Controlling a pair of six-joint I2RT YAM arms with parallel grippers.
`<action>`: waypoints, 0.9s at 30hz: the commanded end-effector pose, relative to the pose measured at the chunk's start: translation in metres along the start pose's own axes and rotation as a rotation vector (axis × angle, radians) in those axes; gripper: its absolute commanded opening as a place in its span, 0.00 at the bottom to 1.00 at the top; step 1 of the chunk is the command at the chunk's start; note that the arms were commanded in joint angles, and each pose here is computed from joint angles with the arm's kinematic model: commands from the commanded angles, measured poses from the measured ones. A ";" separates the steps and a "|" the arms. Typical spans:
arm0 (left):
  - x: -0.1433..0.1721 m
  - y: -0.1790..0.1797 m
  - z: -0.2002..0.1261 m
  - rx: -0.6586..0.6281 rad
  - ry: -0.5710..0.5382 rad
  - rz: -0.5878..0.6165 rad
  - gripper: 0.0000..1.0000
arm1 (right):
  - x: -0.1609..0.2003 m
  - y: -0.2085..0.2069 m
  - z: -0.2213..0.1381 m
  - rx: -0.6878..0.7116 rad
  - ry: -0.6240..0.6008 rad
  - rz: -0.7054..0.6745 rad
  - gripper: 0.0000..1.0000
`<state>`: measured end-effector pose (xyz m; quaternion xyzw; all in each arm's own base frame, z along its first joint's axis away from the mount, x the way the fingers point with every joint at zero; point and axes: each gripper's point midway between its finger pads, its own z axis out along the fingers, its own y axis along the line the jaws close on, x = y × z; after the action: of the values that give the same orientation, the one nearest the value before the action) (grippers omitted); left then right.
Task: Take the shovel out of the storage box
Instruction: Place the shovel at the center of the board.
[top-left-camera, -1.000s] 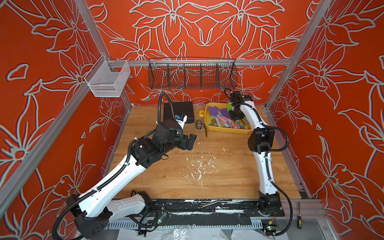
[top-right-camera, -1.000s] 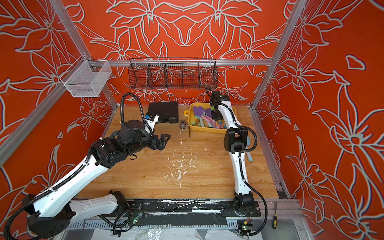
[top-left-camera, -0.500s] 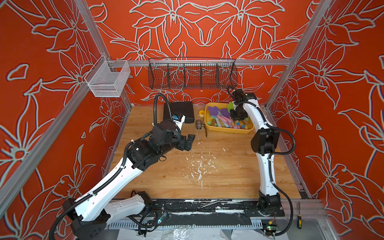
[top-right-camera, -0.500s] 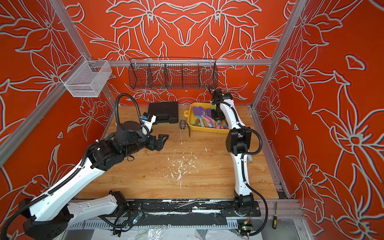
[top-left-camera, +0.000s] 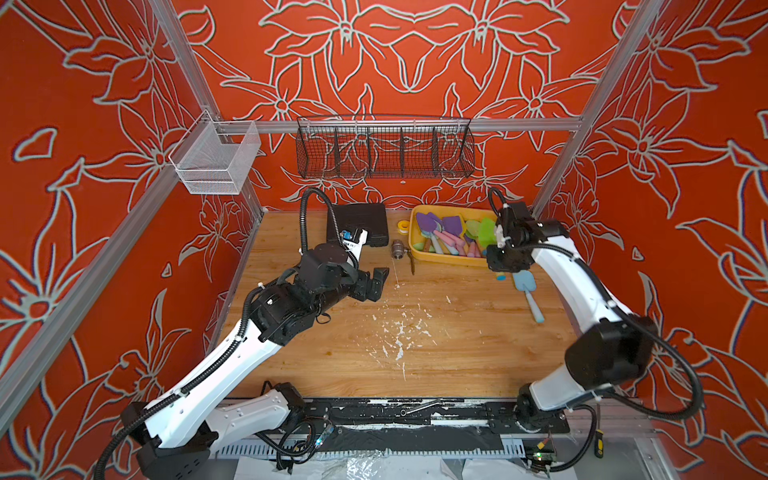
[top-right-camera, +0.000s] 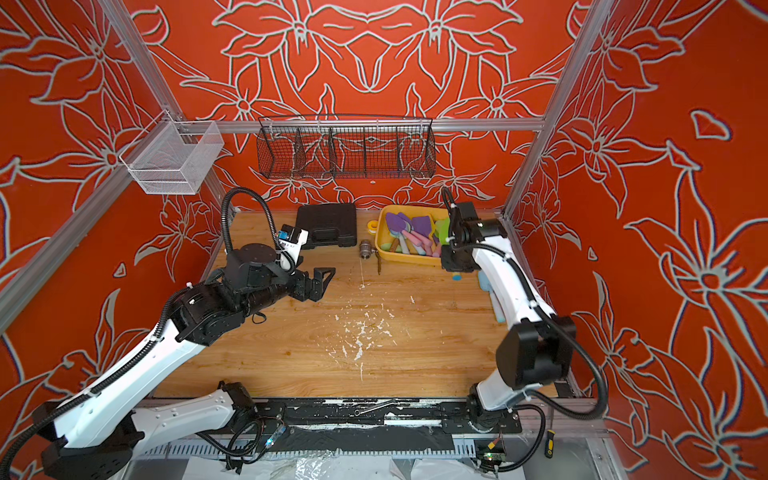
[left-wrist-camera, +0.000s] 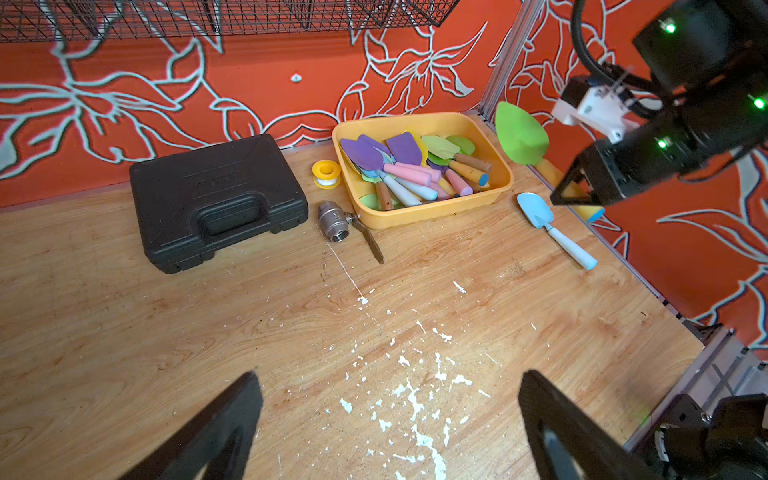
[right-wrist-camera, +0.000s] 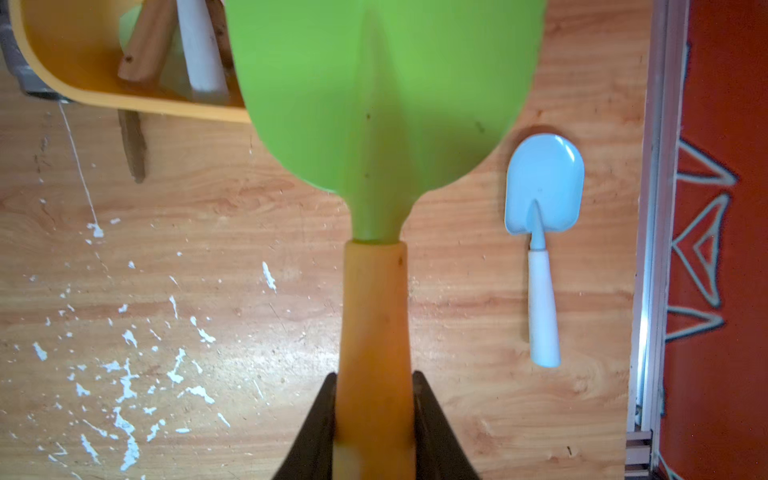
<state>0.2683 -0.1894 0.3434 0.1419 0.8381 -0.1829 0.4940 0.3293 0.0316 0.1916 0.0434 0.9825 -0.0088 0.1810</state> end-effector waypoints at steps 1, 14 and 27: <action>-0.002 -0.004 -0.001 0.024 -0.025 0.011 0.97 | 0.023 -0.007 0.002 -0.016 -0.041 -0.001 0.00; -0.002 -0.015 0.012 0.072 -0.018 0.028 0.97 | 0.085 -0.023 0.066 -0.003 0.059 0.034 0.00; 0.006 -0.011 0.010 0.062 -0.014 -0.021 0.97 | 0.099 -0.047 0.116 0.134 0.254 0.064 0.00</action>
<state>0.2728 -0.2038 0.3312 0.1530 0.8352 -0.2031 0.4876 0.2661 -0.0016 0.0449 0.0732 0.9955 -0.0432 0.0411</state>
